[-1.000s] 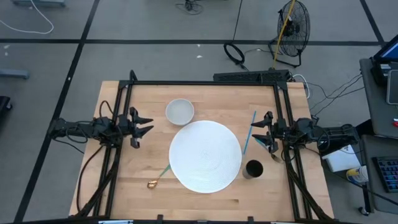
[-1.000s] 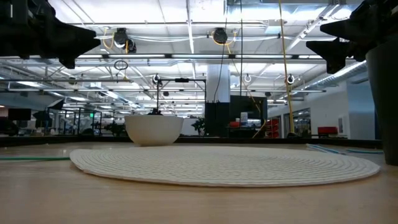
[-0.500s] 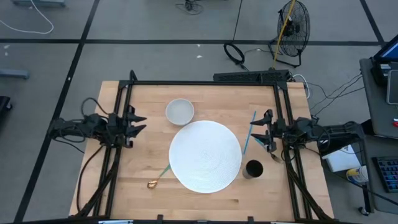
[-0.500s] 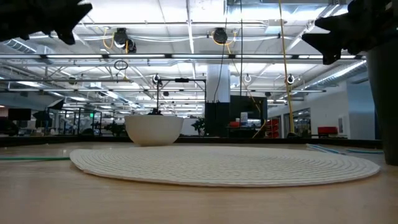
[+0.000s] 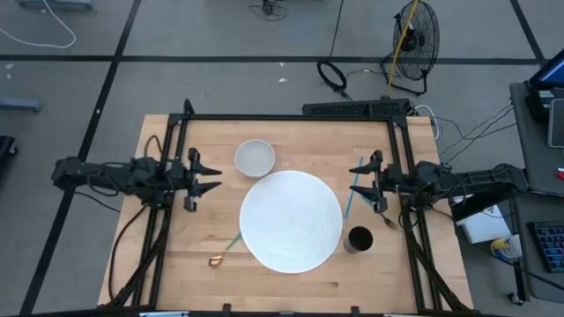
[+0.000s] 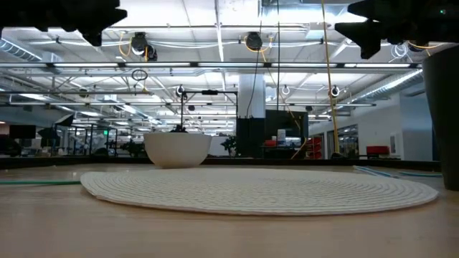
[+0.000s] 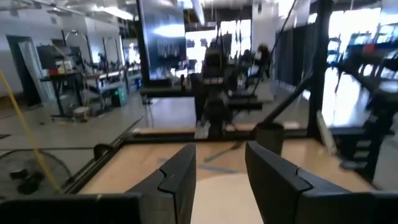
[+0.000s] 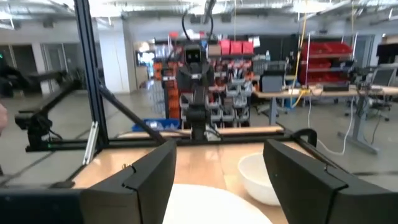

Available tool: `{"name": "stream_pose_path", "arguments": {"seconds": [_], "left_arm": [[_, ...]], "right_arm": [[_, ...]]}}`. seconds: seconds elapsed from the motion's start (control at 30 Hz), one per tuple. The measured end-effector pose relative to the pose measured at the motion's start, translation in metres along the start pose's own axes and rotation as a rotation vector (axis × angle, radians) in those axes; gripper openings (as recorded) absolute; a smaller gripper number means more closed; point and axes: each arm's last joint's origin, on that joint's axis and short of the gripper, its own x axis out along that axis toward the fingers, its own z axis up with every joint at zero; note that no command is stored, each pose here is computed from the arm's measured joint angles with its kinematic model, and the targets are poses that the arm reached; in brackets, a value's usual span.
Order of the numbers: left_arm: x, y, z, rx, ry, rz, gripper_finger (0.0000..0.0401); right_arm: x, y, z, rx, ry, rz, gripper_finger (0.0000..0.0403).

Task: Pick & Place Utensil
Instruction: Put the white bowl on the white mat

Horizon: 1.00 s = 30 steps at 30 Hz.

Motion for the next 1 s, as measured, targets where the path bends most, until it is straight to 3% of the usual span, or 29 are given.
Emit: {"name": "stream_pose_path", "arguments": {"seconds": [0.27, 0.53, 0.77, 0.9, 1.0], "left_arm": [[0.014, -0.001, -0.004, 0.050, 0.091, 0.035, 0.0145], [0.014, 0.008, -0.007, -0.088, 0.118, 0.207, 0.0145], [0.017, 0.017, -0.019, -0.237, 0.209, 0.149, 0.0145], [0.024, 0.020, -0.023, -0.235, 0.255, 0.114, 0.0145], [0.030, 0.027, -0.017, -0.217, 0.291, 0.182, 0.0145]], "right_arm": [[0.023, 0.002, 0.010, -0.061, 0.077, -0.001, 0.0238], [0.040, 0.000, 0.027, -0.081, 0.240, -0.135, 0.0238], [0.053, 0.002, 0.027, -0.092, 0.315, -0.132, 0.0238], [0.057, 0.002, 0.022, -0.096, 0.342, -0.132, 0.0238], [0.058, 0.002, 0.021, -0.095, 0.343, -0.133, 0.0238]]}}
